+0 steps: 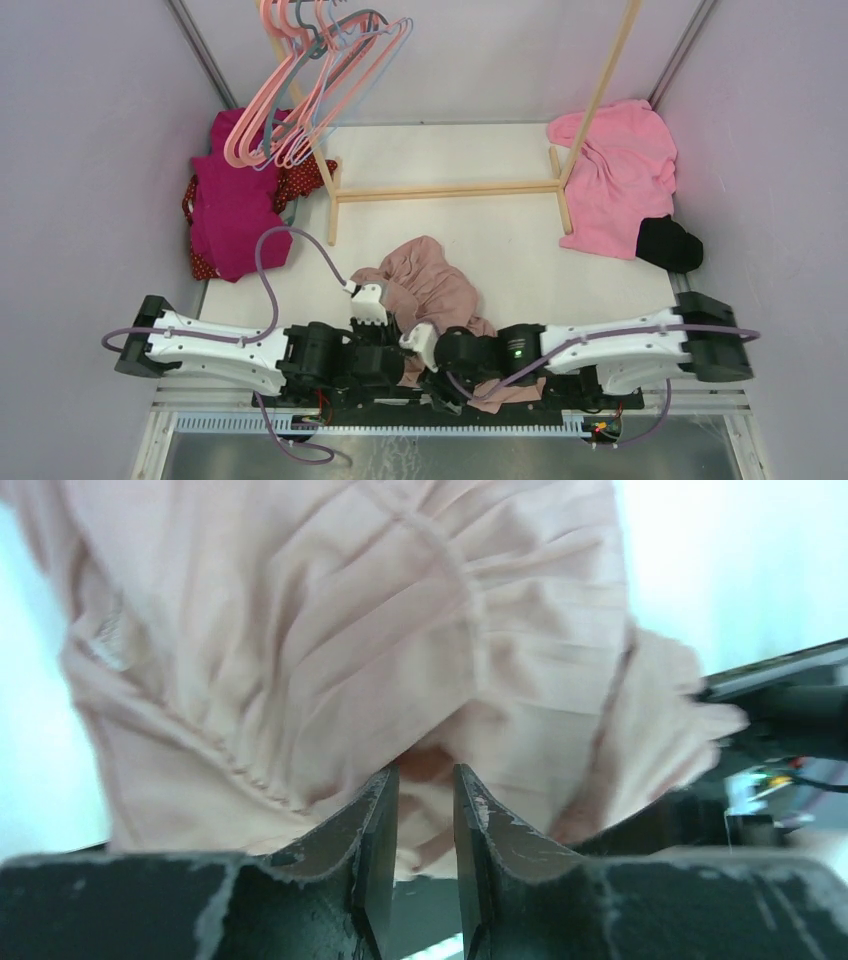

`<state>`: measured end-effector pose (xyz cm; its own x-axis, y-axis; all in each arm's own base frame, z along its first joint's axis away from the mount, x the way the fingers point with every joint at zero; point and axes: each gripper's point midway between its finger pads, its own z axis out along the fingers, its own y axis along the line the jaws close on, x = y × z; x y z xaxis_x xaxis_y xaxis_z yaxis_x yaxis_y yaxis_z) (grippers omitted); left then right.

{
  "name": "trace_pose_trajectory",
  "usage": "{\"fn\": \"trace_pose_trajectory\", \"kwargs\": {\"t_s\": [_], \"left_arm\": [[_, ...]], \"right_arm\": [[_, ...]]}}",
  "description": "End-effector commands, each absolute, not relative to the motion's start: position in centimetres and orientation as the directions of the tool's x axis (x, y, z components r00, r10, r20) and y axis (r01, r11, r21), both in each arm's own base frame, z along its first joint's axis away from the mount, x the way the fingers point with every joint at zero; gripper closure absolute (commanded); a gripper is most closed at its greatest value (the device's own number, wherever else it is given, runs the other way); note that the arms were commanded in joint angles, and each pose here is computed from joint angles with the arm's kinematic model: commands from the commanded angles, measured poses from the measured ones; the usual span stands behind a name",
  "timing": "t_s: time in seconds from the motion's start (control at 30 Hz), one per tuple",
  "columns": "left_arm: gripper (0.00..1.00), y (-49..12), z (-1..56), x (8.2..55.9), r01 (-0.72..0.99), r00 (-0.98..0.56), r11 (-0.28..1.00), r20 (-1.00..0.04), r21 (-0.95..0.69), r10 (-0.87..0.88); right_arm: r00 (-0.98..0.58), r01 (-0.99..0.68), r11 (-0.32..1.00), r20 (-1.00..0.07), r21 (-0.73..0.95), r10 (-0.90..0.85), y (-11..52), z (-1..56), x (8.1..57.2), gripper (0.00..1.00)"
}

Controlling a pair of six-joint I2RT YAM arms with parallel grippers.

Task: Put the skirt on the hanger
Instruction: Adjust the skirt at the center of the board.

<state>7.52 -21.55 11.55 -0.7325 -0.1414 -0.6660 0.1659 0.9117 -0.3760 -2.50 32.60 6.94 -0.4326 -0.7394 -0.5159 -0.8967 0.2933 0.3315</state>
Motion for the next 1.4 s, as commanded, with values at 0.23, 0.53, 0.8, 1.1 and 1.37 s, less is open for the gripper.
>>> {"fn": "trace_pose_trajectory", "kwargs": {"t_s": [0.23,0.53,0.8,1.1,1.37], "left_arm": [[0.66,-27.6,18.3,8.3,0.275,-0.649,0.861,-0.743,-0.428,-0.162],[0.34,-32.6,15.2,9.9,0.353,-0.674,0.896,-0.738,-0.271,0.042],[0.30,-33.8,10.2,12.7,0.359,-0.716,0.917,-0.682,-0.173,0.151],[0.81,-30.4,9.6,15.4,0.272,-0.711,0.962,-0.681,-0.035,0.177],[0.96,-22.4,14.0,14.5,0.098,-0.687,0.980,-0.724,-0.174,-0.060]], "right_arm": [[-0.638,-0.521,0.824,-0.742,0.220,-0.205,21.9,16.1,11.5,0.35],[-0.801,-0.344,0.889,-0.588,0.302,-0.111,20.2,12.0,13.4,0.37],[-0.838,-0.287,0.888,-0.544,0.359,-0.051,18.4,11.1,13.5,0.38],[-0.851,-0.365,0.817,-0.516,0.446,-0.099,20.8,11.0,13.0,0.39],[-0.821,-0.515,0.683,-0.528,0.518,-0.218,25.5,12.3,13.5,0.42]]}}
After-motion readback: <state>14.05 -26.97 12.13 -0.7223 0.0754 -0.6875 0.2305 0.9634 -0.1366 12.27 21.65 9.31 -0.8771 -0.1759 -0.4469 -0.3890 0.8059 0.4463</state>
